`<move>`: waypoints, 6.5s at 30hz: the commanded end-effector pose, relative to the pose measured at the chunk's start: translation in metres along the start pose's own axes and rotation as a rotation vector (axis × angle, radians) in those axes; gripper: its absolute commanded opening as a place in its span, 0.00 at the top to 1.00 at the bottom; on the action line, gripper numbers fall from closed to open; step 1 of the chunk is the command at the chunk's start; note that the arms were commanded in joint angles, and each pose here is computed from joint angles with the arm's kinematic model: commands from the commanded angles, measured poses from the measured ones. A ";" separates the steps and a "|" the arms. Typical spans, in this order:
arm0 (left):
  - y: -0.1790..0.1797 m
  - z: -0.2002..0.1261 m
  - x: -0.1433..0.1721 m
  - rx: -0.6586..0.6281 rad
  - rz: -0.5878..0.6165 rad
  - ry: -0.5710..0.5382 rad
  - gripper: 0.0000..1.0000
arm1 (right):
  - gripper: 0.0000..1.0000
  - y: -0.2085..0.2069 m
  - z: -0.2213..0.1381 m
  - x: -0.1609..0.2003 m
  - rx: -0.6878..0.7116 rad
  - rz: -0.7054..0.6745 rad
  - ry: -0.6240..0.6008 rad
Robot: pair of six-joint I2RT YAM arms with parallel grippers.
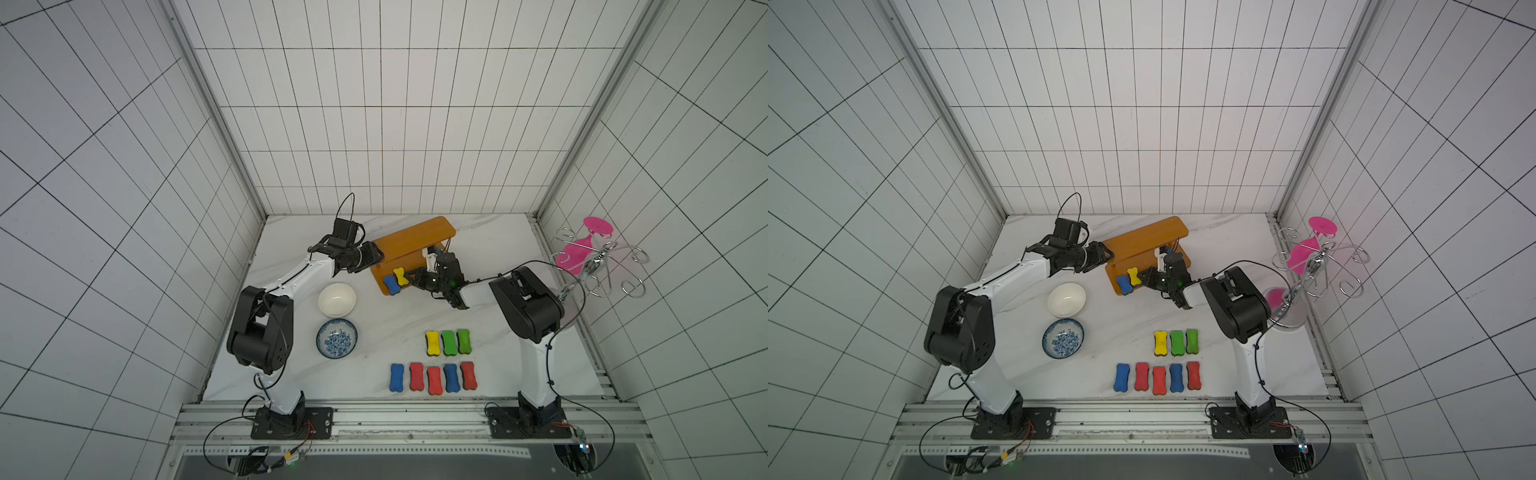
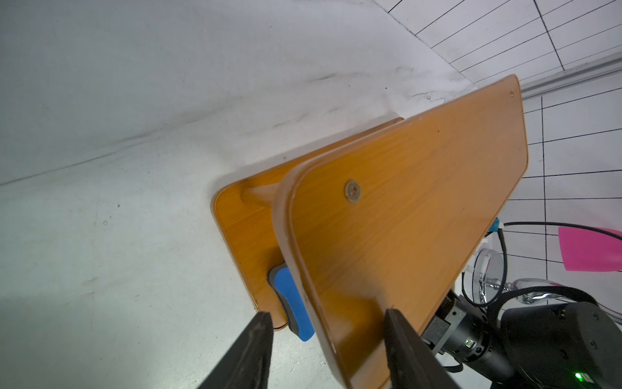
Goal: Remove the whiteboard erasers from the shelf
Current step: Pick up the whiteboard eraser from the shelf, then place the whiteboard eraser at the center of the board, then pick up the whiteboard eraser from the shelf.
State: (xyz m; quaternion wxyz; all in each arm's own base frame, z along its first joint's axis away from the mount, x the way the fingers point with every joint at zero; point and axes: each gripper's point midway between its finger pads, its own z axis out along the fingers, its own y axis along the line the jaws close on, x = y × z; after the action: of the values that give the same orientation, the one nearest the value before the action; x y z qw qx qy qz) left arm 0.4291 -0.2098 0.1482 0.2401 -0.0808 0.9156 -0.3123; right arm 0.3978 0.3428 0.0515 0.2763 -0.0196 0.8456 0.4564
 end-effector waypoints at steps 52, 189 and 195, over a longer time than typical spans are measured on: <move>-0.007 -0.070 0.076 0.035 0.104 -0.013 0.43 | 1.00 0.024 -0.131 0.181 0.383 0.128 -0.057; 0.011 -0.004 0.016 -0.010 0.000 0.022 0.43 | 0.71 0.051 -0.010 0.011 -0.089 -0.028 -0.094; 0.008 -0.006 0.016 0.001 0.006 0.021 0.44 | 0.70 0.042 0.002 0.017 -0.088 -0.022 -0.067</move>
State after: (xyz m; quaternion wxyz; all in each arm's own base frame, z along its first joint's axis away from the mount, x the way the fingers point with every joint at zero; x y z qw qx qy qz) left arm 0.4119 -0.2054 0.1482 0.2365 -0.0764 0.9162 -0.3142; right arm 0.3662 0.3647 0.0687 0.3055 -0.0173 0.8256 0.4741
